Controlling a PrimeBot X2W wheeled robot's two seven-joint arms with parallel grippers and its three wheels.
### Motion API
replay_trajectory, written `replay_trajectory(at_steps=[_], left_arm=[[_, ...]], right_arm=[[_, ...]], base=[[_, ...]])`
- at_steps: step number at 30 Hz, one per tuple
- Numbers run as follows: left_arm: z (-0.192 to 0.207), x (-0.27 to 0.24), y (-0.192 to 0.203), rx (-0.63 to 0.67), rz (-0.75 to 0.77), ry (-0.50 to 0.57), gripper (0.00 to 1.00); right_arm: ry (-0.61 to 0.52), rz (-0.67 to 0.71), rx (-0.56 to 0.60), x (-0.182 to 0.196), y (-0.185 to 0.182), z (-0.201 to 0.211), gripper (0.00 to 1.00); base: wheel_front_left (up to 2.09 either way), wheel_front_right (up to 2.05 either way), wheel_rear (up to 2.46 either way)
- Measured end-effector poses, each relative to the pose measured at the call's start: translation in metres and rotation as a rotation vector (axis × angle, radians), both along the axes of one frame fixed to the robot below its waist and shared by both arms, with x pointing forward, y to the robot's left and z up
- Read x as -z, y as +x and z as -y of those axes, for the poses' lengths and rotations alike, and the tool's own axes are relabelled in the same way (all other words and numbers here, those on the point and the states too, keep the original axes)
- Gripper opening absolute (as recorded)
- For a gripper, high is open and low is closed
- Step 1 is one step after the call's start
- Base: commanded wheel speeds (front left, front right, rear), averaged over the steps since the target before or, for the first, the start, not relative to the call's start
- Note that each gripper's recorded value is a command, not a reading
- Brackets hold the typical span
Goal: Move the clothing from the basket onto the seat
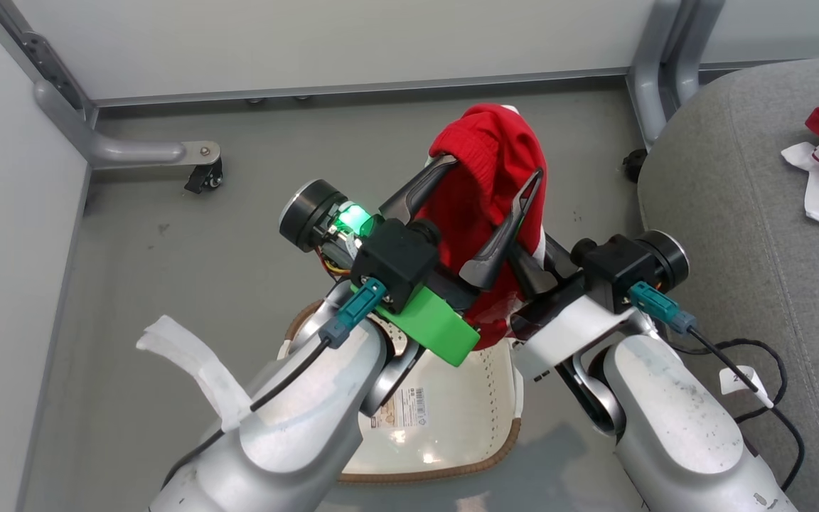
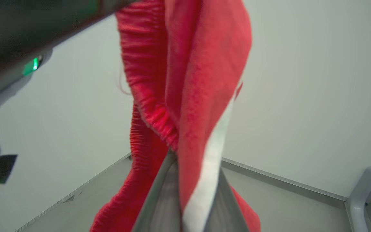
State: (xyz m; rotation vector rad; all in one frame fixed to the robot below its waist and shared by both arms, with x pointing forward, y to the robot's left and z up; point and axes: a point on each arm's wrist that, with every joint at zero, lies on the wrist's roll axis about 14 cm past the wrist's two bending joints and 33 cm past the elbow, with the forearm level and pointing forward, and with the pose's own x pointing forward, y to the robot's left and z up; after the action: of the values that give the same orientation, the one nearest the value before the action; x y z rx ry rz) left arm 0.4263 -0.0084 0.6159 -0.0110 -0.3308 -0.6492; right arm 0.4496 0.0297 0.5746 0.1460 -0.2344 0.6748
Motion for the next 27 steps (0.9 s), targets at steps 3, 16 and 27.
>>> replay_trajectory(at_steps=[3, 16, 27], left_arm=[[0.000, 0.001, 0.000, 0.000, -0.002, 0.002, 1.00], [0.011, 0.037, -0.011, 0.044, -0.088, 0.048, 1.00], [0.020, 0.046, -0.012, 0.066, -0.110, 0.049, 1.00]], right_arm=[[0.002, 0.000, 0.002, 0.000, 0.000, 0.000, 0.00], [0.050, 0.026, 0.117, -0.016, 0.022, 0.035, 0.00], [0.036, 0.059, 0.281, -0.023, 0.037, 0.091, 0.00]], base=[[0.00, 0.00, 0.00], [0.00, 0.00, 0.00], [0.00, 0.00, 0.00]])
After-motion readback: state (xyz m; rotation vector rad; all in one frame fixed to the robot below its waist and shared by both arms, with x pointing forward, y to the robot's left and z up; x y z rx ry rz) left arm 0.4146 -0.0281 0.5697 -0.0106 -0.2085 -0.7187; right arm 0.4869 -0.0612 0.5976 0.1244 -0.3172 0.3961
